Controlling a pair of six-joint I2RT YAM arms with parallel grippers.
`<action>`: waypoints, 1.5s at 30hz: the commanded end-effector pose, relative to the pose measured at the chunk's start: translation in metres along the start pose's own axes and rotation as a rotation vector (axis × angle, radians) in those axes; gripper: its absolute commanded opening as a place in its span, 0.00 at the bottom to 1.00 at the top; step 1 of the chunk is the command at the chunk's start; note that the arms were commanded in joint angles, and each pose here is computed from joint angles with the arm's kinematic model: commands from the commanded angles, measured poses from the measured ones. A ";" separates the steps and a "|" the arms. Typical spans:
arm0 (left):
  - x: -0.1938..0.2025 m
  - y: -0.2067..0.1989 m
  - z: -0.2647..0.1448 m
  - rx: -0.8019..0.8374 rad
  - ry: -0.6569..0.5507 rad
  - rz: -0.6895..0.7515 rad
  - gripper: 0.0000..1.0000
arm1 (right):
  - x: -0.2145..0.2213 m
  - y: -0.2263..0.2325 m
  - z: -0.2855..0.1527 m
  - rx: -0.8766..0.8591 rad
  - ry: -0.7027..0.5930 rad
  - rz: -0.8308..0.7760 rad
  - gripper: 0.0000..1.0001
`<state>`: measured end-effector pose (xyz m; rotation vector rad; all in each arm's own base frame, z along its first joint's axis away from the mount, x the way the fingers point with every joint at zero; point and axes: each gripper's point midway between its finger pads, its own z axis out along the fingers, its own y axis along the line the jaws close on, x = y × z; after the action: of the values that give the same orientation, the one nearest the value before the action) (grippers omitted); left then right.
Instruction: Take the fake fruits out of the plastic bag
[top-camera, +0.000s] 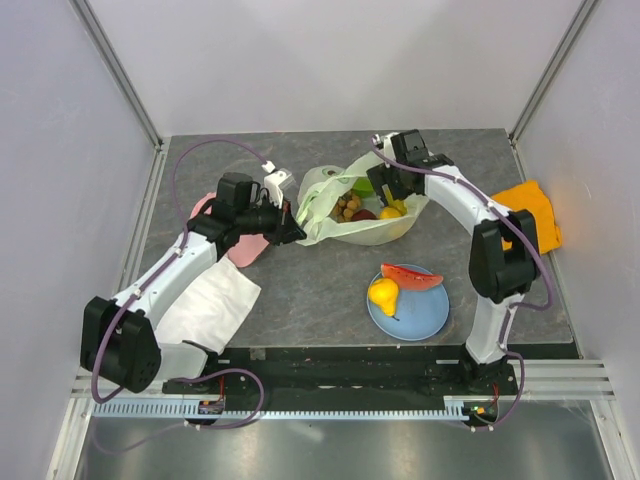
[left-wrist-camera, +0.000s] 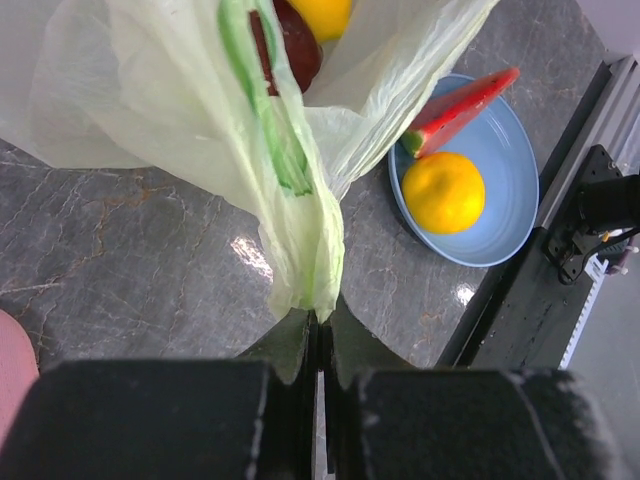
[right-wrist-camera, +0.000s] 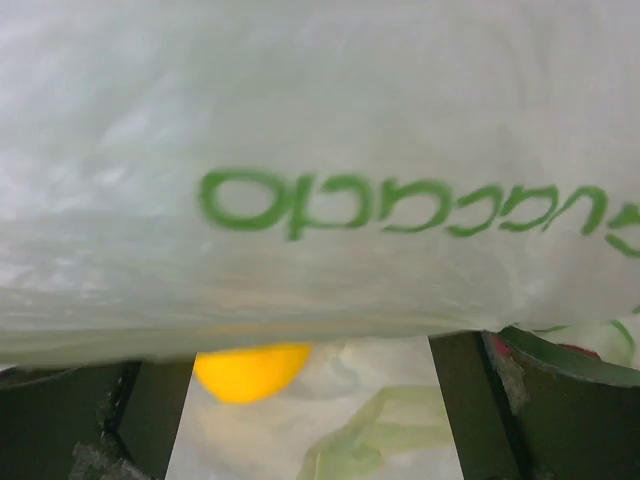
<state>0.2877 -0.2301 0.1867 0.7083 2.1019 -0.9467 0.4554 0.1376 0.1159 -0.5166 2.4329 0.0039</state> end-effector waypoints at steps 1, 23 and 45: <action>-0.009 -0.005 0.001 0.040 -0.017 0.048 0.02 | -0.006 -0.007 0.029 0.020 0.017 0.074 0.98; -0.027 0.004 0.011 0.028 -0.035 0.066 0.02 | -0.069 0.031 -0.032 -0.291 -0.199 -0.016 0.43; -0.029 -0.001 0.008 0.035 -0.060 0.074 0.02 | -0.001 0.049 -0.003 -0.304 -0.075 -0.026 0.63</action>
<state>0.3082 -0.2401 0.1898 0.7276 2.0783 -0.9536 0.4129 0.1721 0.1072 -0.6807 2.4221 0.4119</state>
